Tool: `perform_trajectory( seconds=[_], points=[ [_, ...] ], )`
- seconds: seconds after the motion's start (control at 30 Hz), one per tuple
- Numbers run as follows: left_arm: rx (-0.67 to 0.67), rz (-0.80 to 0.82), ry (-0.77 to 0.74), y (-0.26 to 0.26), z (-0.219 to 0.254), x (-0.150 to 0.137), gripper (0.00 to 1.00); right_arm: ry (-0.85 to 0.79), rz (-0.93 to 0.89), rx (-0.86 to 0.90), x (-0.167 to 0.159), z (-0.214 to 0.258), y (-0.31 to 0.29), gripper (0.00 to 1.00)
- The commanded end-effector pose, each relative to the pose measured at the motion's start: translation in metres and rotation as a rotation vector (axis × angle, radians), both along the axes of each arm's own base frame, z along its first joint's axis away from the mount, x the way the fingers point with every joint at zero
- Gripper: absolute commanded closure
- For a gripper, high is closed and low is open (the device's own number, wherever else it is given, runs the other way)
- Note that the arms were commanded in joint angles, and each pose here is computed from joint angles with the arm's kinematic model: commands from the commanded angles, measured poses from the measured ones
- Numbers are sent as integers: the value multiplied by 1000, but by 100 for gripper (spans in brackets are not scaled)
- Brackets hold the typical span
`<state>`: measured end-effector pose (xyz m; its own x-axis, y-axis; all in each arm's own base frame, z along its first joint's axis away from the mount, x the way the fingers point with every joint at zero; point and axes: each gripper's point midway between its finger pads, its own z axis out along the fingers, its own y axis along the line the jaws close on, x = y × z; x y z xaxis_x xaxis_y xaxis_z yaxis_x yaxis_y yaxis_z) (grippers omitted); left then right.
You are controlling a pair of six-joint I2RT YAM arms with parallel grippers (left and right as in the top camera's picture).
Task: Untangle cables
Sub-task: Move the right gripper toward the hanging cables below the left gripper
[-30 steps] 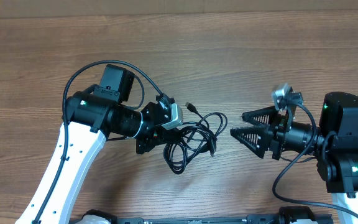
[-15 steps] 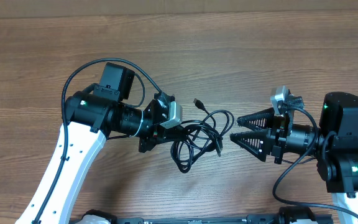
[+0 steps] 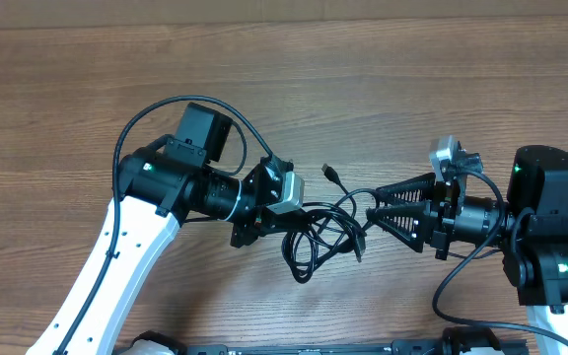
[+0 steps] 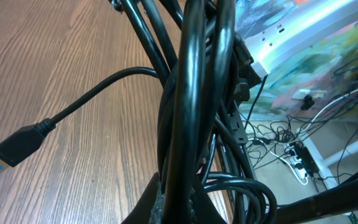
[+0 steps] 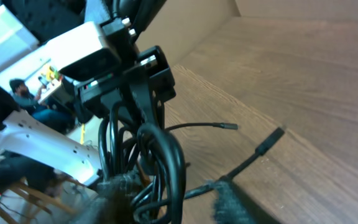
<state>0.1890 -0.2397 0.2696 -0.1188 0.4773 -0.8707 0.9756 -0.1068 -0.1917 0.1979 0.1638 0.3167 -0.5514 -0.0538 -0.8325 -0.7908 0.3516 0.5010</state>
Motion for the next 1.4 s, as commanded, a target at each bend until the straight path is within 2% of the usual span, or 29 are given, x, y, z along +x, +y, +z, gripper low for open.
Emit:
perform_trajectory(
  seconds=[0.0,0.07,0.1,0.2,0.3,0.53,0.83,0.97,1.2,1.23,1.3,1.37],
  points=[
    [-58,-34,-24,-6,15,-6,96,-40,8,6,-1,11,0,76],
    [-57,-34,-24,-6,15,-6,96,-40,8,6,-1,11,0,94],
    [-57,-34,-24,-6,15,-6,96,-40,5,4,-1,11,0,96],
    [-31,-23,-34,-4,11,-3,96,-39,-3,-2,1,10,-1,96],
    [52,31,-21,1,-1,4,95,-15,-56,-30,8,4,-5,96],
    [307,253,50,24,-34,28,96,91,-284,-50,41,1,-22,96],
    [483,446,77,49,-54,47,96,272,-628,-12,77,-7,-55,96],
    [519,494,83,55,-58,51,96,366,-807,20,89,-14,-75,96],
    [463,463,94,46,-52,49,96,377,-867,-11,91,-21,-85,96],
    [452,458,94,44,-51,49,96,377,-865,-11,91,-21,-85,94],
    [416,427,89,38,-46,47,96,284,-740,-65,84,-18,-72,83],
    [394,400,76,35,-44,46,96,185,-611,-113,76,-15,-59,64]
  ],
)
